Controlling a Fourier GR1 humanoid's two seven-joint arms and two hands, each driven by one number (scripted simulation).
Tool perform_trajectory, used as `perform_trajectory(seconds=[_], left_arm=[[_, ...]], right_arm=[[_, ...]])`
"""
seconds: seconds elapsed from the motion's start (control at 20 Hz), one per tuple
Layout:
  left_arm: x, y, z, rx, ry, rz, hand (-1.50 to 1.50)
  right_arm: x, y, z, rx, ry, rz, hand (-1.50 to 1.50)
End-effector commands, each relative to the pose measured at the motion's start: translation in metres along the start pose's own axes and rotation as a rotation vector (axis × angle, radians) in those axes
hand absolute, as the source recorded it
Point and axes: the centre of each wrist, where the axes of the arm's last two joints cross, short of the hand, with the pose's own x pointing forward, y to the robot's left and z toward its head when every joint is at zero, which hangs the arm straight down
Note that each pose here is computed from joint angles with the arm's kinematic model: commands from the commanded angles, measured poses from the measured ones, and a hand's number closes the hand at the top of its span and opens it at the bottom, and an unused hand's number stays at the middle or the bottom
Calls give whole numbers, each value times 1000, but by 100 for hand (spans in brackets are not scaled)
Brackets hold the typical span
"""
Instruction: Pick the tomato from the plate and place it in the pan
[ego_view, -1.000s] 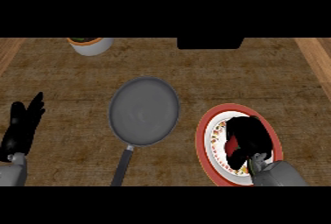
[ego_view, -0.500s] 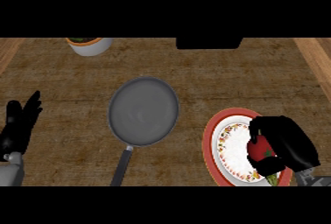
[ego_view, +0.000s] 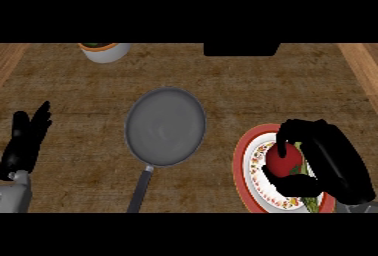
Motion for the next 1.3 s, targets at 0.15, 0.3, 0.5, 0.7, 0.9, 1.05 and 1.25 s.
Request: perform_trajectory(seconds=[0.15, 0.3, 0.5, 0.7, 0.9, 1.05, 1.25], left_arm=[[-5, 1, -10, -18, -6, 6, 0], [-6, -15, 2, -6, -25, -10, 0], [8, -8, -13, -18, -12, -6, 0], [-16, -15, -6, -19, -15, 18, 0], [6, -11, -14, -37, -36, -11, 0], [-2, -1, -10, -38, -31, -6, 0], [6, -20, -18, -58, -38, -12, 0]], right_arm=[[57, 27, -62, -18, -13, -105, 150], [68, 35, -81, -9, 18, -168, 150], [95, 58, -111, 13, 36, -267, 150], [83, 72, -152, 21, 74, -302, 150], [77, 114, -161, 64, 116, -277, 150], [72, 120, -181, 63, 140, -291, 150], [70, 136, -187, 114, 140, -296, 150]])
